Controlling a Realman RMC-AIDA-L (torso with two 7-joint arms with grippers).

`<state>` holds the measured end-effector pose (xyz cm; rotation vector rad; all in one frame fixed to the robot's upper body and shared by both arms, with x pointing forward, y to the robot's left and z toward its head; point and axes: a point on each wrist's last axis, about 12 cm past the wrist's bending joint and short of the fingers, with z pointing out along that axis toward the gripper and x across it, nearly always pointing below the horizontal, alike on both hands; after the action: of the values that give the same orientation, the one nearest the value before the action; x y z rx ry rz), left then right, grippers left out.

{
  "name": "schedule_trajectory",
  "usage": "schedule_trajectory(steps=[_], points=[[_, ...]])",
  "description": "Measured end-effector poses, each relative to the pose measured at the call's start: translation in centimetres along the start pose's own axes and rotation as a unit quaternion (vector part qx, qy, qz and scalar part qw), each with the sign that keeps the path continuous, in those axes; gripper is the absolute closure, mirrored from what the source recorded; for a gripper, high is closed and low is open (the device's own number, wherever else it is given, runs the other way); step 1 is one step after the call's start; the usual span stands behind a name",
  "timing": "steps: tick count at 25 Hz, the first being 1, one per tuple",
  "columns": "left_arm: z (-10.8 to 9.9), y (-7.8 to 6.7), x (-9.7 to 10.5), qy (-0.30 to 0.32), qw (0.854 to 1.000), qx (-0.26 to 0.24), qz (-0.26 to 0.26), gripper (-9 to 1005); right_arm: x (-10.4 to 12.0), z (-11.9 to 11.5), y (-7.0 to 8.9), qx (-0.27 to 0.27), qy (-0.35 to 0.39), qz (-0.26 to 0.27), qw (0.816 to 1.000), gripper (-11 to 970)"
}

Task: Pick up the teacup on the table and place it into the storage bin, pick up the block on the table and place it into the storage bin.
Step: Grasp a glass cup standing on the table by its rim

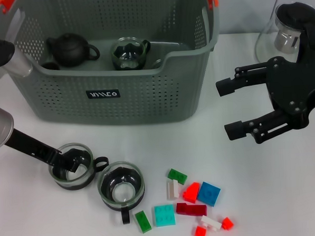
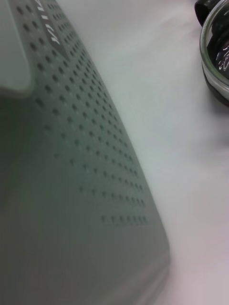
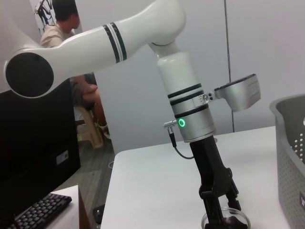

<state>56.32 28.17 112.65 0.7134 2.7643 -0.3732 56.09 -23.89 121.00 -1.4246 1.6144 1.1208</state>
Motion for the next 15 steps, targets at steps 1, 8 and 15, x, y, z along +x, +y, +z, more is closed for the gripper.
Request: schedule_trajectory(steps=[1, 8, 15], points=[[0.03, -0.02, 0.0, 0.001, 1.0, 0.0, 0.0, 135, 0.0, 0.01, 0.0, 0.0, 0.0, 0.0, 1.0, 43], [0.23, -0.03, 0.08, 0.003, 1.0, 0.0, -0.004, 141, 0.01, 0.04, 0.01, 0.0, -0.001, -0.003, 1.0, 43], [0.56, -0.06, 0.18, 0.006, 1.0, 0.003, -0.005, 185, 0.05, -0.13, -0.01, 0.004, -0.005, -0.003, 1.0, 43]])
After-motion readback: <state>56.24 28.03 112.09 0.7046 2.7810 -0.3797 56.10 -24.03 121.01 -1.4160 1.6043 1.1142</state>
